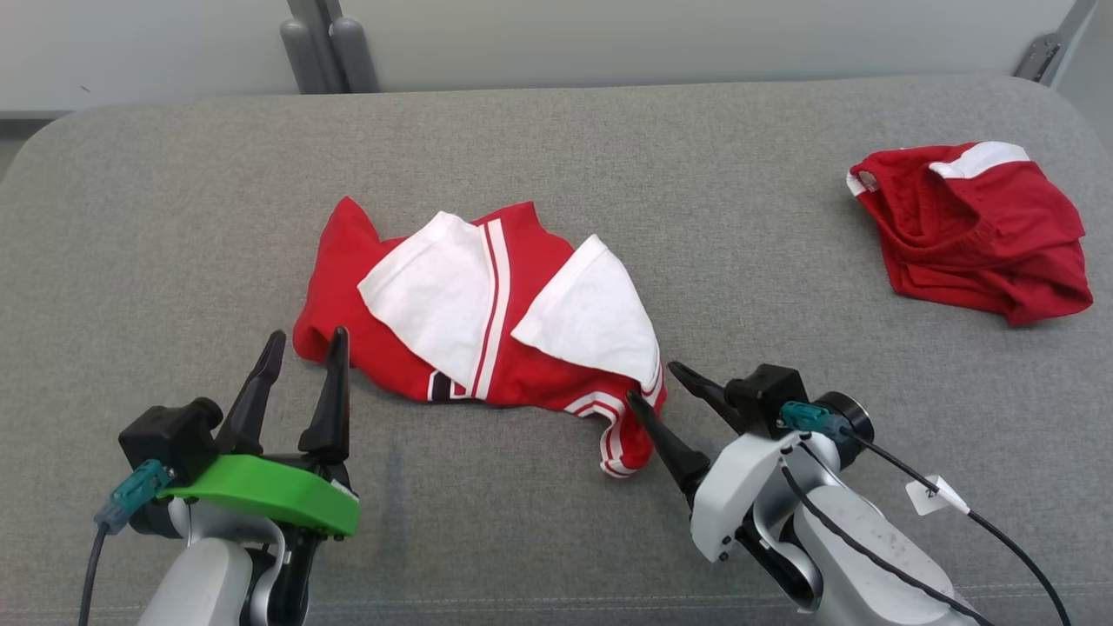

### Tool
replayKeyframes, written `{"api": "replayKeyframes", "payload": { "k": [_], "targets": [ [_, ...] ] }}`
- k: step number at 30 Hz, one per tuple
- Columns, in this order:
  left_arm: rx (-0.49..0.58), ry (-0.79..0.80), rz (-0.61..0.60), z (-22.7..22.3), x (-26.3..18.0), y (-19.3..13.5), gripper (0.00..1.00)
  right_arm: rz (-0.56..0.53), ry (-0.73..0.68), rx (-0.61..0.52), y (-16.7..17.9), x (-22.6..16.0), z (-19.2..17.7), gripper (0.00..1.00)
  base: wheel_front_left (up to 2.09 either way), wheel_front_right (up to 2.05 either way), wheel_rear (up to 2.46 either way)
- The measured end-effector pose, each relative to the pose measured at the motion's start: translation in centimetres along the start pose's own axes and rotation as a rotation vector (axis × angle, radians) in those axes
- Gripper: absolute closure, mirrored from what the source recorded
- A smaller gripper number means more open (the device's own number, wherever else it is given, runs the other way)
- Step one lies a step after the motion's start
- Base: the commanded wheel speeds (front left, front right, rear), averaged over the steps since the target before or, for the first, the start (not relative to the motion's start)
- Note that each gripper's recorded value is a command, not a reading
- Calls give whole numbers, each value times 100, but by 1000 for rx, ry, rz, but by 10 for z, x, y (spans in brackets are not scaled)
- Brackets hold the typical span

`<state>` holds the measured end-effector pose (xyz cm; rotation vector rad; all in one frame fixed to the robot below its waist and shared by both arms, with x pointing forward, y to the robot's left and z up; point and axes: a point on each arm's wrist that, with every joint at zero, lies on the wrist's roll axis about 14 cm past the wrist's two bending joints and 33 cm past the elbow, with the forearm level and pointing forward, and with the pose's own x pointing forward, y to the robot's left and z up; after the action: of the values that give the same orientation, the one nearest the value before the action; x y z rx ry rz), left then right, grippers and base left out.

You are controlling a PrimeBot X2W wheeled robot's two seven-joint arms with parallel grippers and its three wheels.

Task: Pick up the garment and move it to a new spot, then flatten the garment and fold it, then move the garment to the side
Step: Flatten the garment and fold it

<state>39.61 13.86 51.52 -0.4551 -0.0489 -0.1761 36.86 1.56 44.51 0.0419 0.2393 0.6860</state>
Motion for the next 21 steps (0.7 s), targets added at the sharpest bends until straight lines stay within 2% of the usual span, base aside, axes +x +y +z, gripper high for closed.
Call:
{"api": "replayKeyframes", "payload": {
  "k": [2,4,5,6,12,16,21],
  "targets": [
    [-1,2,6,-1,-2,2,0,-5,3,3,-2,1,0,54,0,0,0],
    [2,0,11,-1,-3,3,0,-19,7,16,-6,1,-2,75,0,0,0],
    [5,-2,12,0,-3,4,0,-31,7,20,-9,0,-2,94,0,0,0],
    [14,-3,11,1,-4,4,0,-45,6,26,-13,0,-2,100,0,0,0],
    [20,-4,2,0,-5,2,0,-122,-20,90,-33,-4,-1,100,0,0,0],
    [23,2,-4,-2,-6,1,0,-221,-110,147,-59,-11,15,100,0,0,0],
    [26,8,-12,-4,-6,-1,0,-336,-203,275,-93,-25,28,100,0,0,0]
  ]
}}
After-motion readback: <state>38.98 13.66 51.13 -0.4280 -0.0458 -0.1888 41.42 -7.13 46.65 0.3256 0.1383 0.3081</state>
